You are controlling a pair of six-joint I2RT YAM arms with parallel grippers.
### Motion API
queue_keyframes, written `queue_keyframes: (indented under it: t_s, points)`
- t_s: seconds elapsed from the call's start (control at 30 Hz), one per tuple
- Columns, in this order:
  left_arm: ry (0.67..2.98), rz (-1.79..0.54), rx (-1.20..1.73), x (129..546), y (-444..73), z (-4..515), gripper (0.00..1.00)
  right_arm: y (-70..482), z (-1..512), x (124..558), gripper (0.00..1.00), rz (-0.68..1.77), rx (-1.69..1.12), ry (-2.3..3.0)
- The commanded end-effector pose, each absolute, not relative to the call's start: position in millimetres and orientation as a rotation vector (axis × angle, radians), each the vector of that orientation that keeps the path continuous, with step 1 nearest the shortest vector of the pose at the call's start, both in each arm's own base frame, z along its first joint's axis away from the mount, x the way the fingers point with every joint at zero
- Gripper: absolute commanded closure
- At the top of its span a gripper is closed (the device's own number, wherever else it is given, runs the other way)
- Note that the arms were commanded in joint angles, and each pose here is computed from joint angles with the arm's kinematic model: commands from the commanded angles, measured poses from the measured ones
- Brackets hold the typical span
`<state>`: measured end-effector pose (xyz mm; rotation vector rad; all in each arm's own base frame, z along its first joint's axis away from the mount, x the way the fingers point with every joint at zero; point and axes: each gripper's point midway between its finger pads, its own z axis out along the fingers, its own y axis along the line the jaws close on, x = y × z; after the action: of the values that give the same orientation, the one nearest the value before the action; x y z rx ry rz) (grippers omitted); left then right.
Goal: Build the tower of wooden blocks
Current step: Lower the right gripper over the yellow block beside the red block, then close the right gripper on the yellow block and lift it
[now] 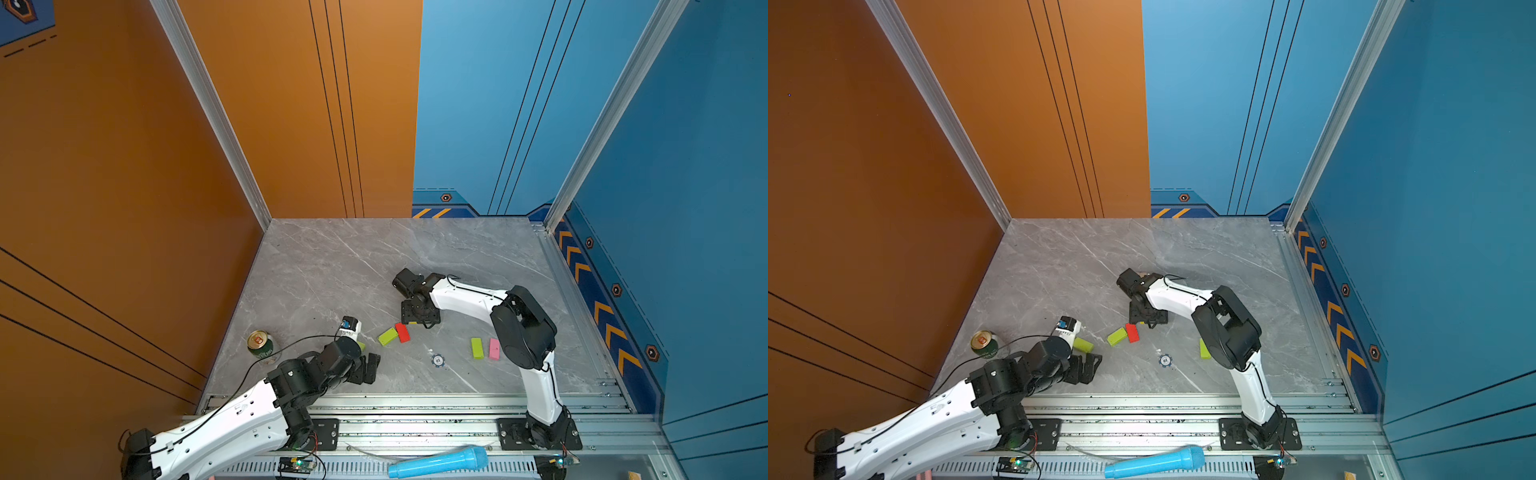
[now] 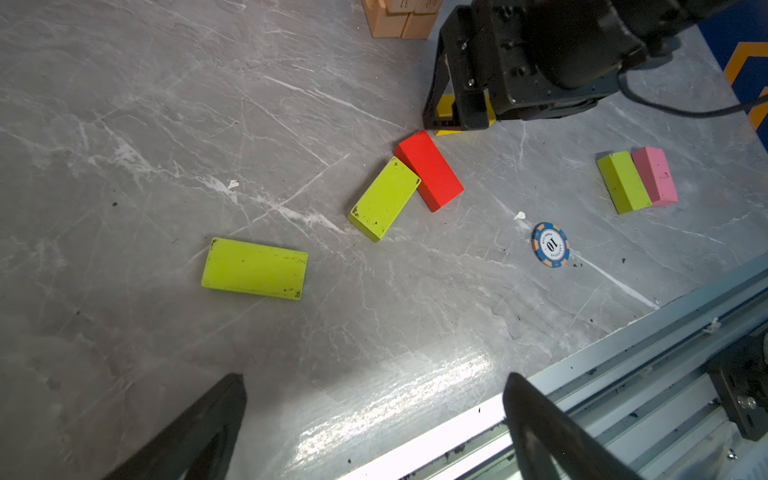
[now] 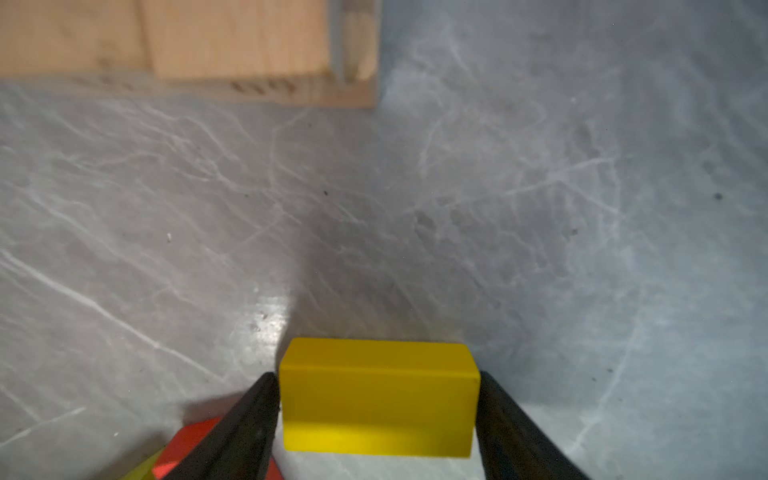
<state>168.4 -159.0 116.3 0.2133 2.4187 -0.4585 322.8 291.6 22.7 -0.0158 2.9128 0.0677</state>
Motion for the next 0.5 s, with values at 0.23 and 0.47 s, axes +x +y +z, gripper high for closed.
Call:
queue_keyframes:
  t_s: [0.23,0.47]
  points:
    - [2.429,-0.464,0.227,167.5,-157.7,112.2,0.02,285.8,15.8,324.3,0.33,0.018,0.013,2.934]
    - [2.431,-0.466,0.222,167.8,-157.2,112.0,0.02,284.2,18.0,322.4,0.48,0.014,0.009,2.934]
